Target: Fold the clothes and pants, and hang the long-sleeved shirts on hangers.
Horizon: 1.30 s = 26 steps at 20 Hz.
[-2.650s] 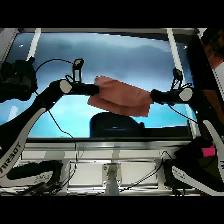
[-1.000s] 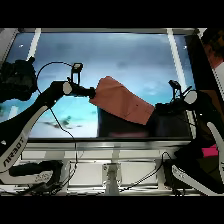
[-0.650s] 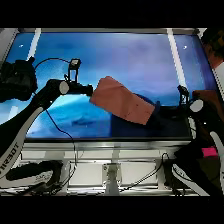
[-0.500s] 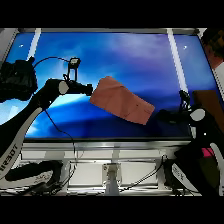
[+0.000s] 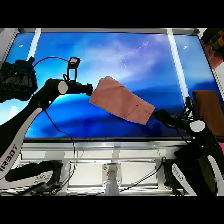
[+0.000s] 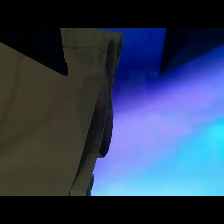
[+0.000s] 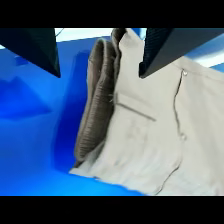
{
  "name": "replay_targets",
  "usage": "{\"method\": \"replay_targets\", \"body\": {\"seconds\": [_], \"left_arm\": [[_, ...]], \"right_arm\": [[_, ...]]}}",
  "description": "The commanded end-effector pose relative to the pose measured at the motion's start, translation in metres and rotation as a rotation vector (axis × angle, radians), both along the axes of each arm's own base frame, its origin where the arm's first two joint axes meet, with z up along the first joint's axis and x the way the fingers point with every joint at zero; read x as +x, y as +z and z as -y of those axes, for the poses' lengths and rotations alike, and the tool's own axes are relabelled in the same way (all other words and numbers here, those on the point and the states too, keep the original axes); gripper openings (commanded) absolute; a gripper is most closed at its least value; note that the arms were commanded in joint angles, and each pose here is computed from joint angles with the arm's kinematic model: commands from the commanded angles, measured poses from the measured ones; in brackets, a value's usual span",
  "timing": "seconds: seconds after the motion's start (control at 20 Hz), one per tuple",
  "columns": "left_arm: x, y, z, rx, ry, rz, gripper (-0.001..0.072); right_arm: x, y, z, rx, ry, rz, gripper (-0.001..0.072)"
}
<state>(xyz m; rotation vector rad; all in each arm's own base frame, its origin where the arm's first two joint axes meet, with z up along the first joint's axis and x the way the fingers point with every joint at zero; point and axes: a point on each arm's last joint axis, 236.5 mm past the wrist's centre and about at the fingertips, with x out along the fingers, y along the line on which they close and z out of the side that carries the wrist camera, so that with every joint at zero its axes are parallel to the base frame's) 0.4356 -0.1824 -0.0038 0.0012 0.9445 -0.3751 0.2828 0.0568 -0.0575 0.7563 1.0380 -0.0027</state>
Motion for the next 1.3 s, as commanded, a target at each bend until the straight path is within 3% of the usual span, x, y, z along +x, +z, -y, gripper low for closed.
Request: {"method": "replay_targets", "body": {"seconds": [0.0,0.3,0.55,0.7,0.75,1.05,1.25], "left_arm": [[0.0,0.001,0.002,-0.015,0.004,-0.003,0.066],[0.0,0.001,0.002,-0.015,0.004,-0.003,0.0659],[0.0,0.001,0.002,-0.015,0.004,-0.003,0.0659],[0.0,0.001,0.002,-0.014,0.004,-0.003,0.0659],[0.0,0.001,0.002,-0.014,0.004,-0.003,0.0659],[0.0,0.001,0.002,-0.014,0.004,-0.002,0.0659],[0.0,0.002,0.002,-0.014,0.004,-0.002,0.0659]], "right_arm": [[0.0,-0.021,-0.005,0.082,-0.068,-0.082,0.0596],[0.015,-0.045,-0.031,0.224,-0.028,-0.184,0.0595],[0.035,-0.056,-0.039,0.27,0.011,-0.235,0.0595],[0.049,-0.046,-0.053,0.326,0.094,-0.192,0.0541],[0.056,-0.04,-0.057,0.335,0.118,-0.149,0.0511],[0.089,-0.011,-0.057,0.285,0.216,0.031,0.0017],[0.121,0.023,-0.051,0.224,0.267,0.157,0.0019]]}}
